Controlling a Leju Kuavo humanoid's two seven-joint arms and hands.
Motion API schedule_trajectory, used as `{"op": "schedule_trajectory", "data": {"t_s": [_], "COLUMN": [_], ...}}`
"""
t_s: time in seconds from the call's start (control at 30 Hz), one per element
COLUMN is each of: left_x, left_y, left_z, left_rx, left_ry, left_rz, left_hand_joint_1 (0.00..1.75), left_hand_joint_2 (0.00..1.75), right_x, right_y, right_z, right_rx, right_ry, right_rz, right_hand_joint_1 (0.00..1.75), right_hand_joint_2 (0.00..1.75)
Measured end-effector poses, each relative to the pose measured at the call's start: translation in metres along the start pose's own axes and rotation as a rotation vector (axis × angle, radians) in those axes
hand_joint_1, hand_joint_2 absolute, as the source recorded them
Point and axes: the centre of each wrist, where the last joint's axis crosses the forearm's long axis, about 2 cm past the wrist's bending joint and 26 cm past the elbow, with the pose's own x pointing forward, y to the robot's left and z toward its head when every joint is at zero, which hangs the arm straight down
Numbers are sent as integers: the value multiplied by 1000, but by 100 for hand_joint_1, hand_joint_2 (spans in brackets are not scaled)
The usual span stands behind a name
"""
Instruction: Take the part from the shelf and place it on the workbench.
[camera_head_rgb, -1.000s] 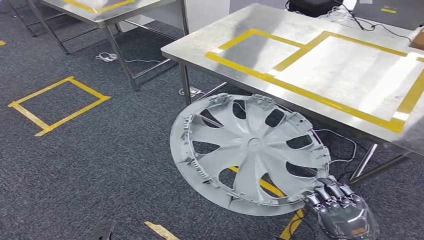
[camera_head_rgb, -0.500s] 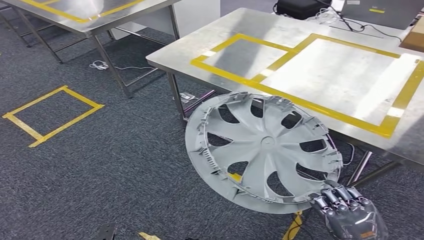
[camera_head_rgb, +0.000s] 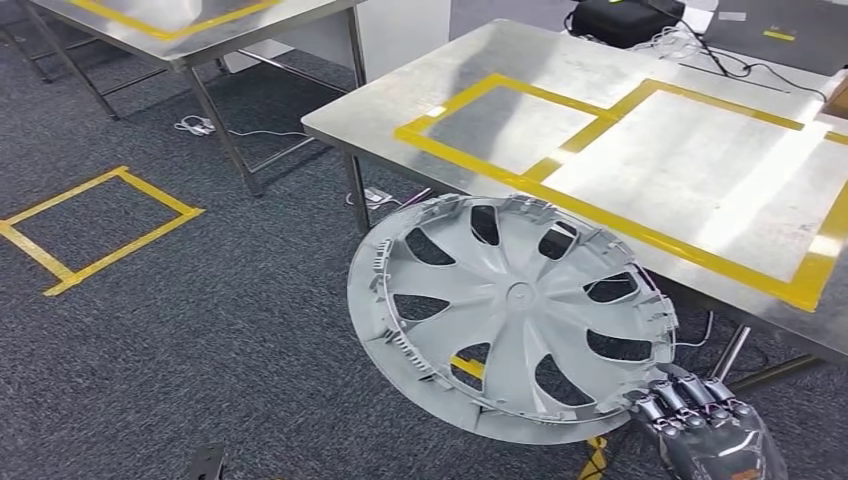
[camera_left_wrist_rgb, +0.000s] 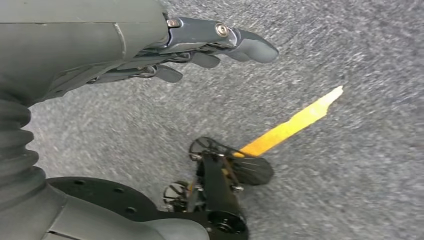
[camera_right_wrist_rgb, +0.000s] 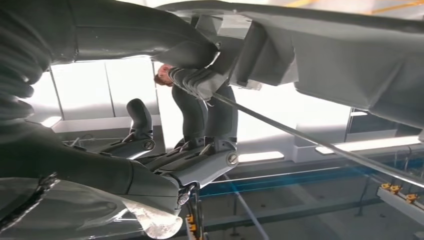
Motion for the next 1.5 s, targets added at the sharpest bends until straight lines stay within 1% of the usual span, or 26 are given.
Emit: {"op": "schedule_trajectory", "data": {"t_s": [0.37, 0.53, 0.63, 0.8, 1.17, 1.5], "left_x": [3, 2, 3, 4, 1, 0], "left_y": [0, 5, 7, 6, -1, -2], "left_z": [-2, -3, -4, -5, 0, 0], "left_rx": [-5, -5, -9, -5, -10, -15], "left_ry": [-1, 10, 6, 4, 27, 27], "left_rz": [-3, 5, 7, 3, -11, -15], "left_hand_joint_1": [0, 0, 0, 0, 0, 0], "left_hand_joint_2": [175, 175, 175, 175, 175, 175], "right_x": [0, 7, 6, 4, -9, -10], "right_y": [0, 8, 13, 17, 21, 25], "right_z": [-1, -14, -21, -25, -14, -11], "right_rx": [-13, -28, -37, -38, 10, 26], "right_ry": [-10, -10, 1, 13, 35, 42], "right_rz": [-1, 18, 19, 21, 42, 41], "right_hand_joint_1": [175, 175, 175, 175, 175, 175], "right_hand_joint_2": [175, 175, 175, 175, 175, 175]}}
